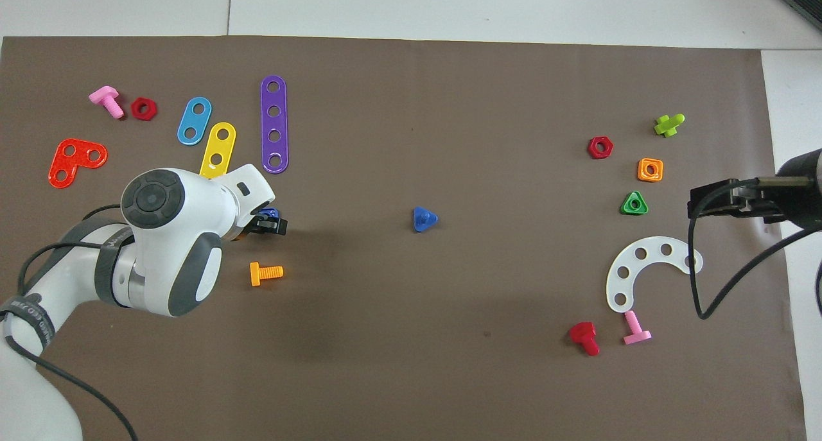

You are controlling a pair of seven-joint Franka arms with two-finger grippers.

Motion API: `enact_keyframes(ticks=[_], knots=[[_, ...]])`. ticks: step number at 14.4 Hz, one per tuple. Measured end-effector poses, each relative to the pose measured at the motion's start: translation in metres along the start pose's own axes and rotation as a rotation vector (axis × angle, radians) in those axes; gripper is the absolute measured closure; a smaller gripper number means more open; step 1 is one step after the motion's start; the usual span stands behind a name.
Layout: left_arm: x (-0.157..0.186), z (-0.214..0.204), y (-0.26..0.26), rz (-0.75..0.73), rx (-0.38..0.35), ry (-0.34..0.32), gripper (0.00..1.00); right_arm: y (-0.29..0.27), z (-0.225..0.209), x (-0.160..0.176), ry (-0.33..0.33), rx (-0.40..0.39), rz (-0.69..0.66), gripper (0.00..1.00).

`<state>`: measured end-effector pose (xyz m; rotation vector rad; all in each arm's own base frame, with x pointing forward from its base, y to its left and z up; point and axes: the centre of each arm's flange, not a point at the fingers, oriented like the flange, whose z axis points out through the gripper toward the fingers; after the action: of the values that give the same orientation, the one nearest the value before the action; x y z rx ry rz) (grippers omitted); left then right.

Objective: Unscrew and place screws in storage area

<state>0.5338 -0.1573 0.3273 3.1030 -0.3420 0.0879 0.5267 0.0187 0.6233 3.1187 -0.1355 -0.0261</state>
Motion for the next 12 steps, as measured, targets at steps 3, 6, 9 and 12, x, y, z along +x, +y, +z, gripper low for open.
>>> enact_keyframes(ticks=[3, 6, 9, 12], knots=[[0.018, -0.050, -0.016, -0.022, 0.010, 0.013, 0.00, 0.000, 0.000, 0.000, 0.000, 0.000, 0.000, 0.00], [0.039, -0.122, -0.034, -0.044, 0.017, 0.046, 0.00, 0.000, 0.000, 0.000, 0.000, 0.000, 0.000, 0.00], [0.050, -0.181, -0.059, -0.034, 0.025, 0.079, 0.00, 0.000, 0.000, 0.000, 0.000, 0.000, 0.000, 0.00], [0.048, -0.243, -0.092, 0.004, 0.034, 0.060, 0.00, 0.000, 0.000, 0.000, 0.000, 0.000, 0.000, 0.00]])
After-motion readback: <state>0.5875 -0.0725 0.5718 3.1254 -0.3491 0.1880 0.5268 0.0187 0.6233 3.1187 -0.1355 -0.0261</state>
